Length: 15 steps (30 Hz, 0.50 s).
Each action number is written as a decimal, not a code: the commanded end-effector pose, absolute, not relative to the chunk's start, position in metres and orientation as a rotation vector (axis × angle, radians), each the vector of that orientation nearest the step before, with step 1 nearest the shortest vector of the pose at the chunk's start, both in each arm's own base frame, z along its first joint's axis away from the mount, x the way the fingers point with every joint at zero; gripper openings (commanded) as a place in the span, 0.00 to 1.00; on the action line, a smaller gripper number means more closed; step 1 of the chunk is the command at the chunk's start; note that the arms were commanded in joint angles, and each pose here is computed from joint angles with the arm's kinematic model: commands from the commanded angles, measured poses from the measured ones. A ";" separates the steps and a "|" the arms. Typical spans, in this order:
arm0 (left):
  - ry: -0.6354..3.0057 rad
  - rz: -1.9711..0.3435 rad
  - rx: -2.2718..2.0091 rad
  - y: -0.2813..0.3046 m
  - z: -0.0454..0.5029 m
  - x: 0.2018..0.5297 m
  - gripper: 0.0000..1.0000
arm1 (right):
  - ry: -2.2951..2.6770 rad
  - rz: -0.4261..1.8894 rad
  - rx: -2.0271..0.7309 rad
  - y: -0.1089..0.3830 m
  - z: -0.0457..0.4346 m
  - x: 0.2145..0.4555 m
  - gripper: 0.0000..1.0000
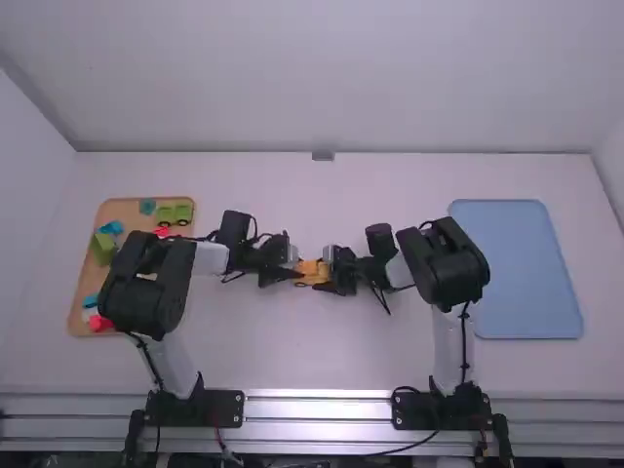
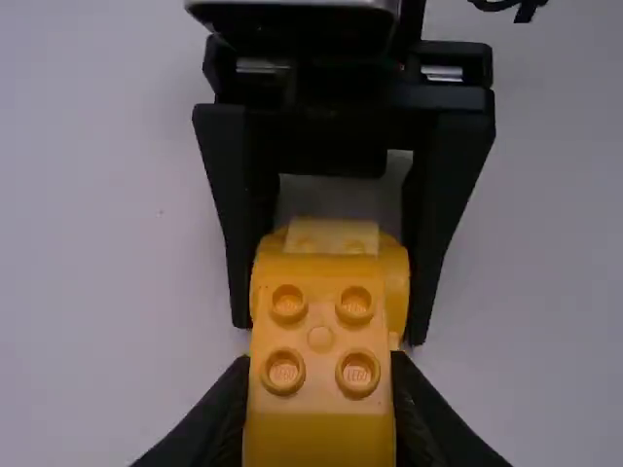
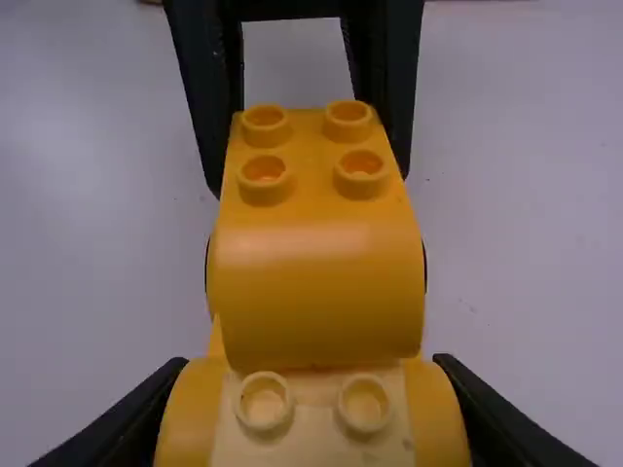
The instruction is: Assemble lego blocks to make yellow taxi
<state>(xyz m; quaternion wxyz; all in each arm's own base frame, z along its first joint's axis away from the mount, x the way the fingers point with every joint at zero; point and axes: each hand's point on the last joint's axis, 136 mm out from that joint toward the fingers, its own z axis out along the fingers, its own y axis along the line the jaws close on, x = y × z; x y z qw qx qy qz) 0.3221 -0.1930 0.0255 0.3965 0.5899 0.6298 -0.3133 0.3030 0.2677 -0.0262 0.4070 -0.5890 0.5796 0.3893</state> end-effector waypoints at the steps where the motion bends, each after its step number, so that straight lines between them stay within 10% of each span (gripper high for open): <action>1: 1.589 -0.828 1.495 -0.197 0.025 0.316 0.09 | 1.457 0.988 -1.487 0.268 -0.029 0.304 0.40; 15: 1.572 -0.867 1.500 -0.203 0.017 0.312 0.07 | 1.461 0.998 -1.505 0.266 -0.033 0.299 0.38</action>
